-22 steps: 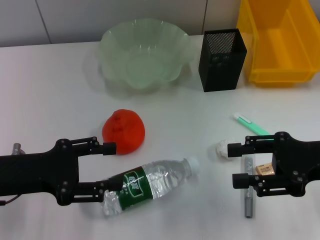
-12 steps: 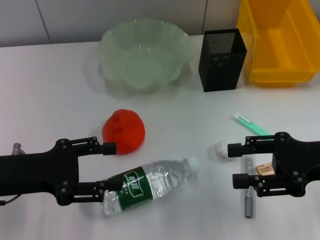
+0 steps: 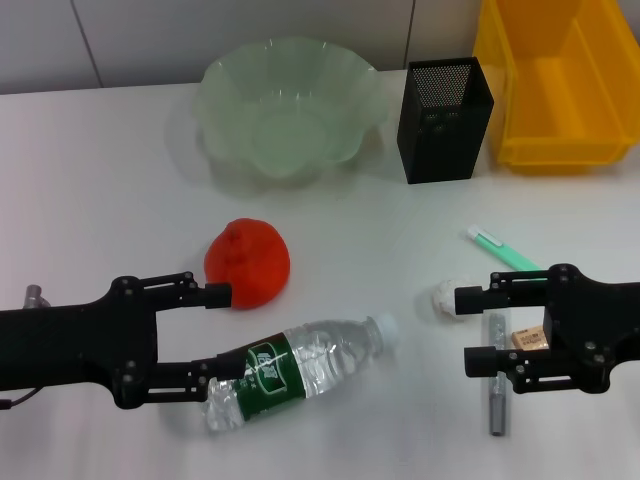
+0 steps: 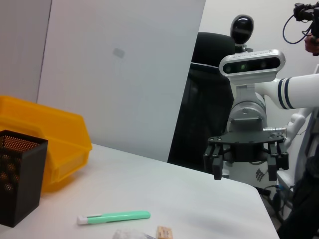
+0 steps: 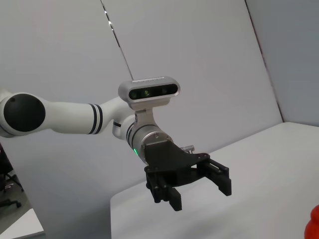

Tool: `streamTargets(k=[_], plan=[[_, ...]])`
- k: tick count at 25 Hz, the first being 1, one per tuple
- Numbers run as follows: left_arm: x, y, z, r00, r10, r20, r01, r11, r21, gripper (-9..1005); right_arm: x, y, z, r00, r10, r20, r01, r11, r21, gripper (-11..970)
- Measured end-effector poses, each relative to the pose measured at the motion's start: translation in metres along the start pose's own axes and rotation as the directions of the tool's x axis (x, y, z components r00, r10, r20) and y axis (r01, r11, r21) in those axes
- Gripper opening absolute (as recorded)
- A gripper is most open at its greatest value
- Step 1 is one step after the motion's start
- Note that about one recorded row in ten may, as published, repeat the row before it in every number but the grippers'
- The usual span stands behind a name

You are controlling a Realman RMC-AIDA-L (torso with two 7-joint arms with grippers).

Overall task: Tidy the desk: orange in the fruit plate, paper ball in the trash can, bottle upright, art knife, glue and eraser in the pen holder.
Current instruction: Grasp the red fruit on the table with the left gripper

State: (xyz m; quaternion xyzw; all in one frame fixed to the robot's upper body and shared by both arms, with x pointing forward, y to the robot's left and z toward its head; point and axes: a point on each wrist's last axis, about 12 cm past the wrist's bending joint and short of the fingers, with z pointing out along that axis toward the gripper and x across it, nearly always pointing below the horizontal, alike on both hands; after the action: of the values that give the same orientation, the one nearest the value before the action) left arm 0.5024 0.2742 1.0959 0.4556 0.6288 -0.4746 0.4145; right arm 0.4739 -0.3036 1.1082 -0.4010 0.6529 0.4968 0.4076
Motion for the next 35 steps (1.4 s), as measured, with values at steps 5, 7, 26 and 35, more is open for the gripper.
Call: streamTargets(k=[5,7,26,35], plan=[[-0.001,0.008,0.000,1.000,0.011,-0.007,-0.011,0.998,-0.059,723,0.001,-0.002,-0.001,1.000,0.003,-0.003,-0.003,1.000,0.027,666],[-0.002,0.010,0.001,1.000,0.011,-0.011,-0.012,0.997,-0.076,719,0.002,-0.003,-0.003,1.000,0.006,-0.006,-0.006,0.999,0.041,666],[-0.006,0.063,0.033,0.969,0.018,-0.245,-0.105,0.932,-0.346,686,0.031,-0.010,-0.036,0.996,0.065,0.059,-0.080,0.942,0.326,666],[-0.009,0.066,0.050,0.959,0.048,-0.281,-0.145,0.930,-0.338,670,0.036,-0.013,-0.044,0.994,0.063,0.093,-0.095,0.913,0.397,665]])
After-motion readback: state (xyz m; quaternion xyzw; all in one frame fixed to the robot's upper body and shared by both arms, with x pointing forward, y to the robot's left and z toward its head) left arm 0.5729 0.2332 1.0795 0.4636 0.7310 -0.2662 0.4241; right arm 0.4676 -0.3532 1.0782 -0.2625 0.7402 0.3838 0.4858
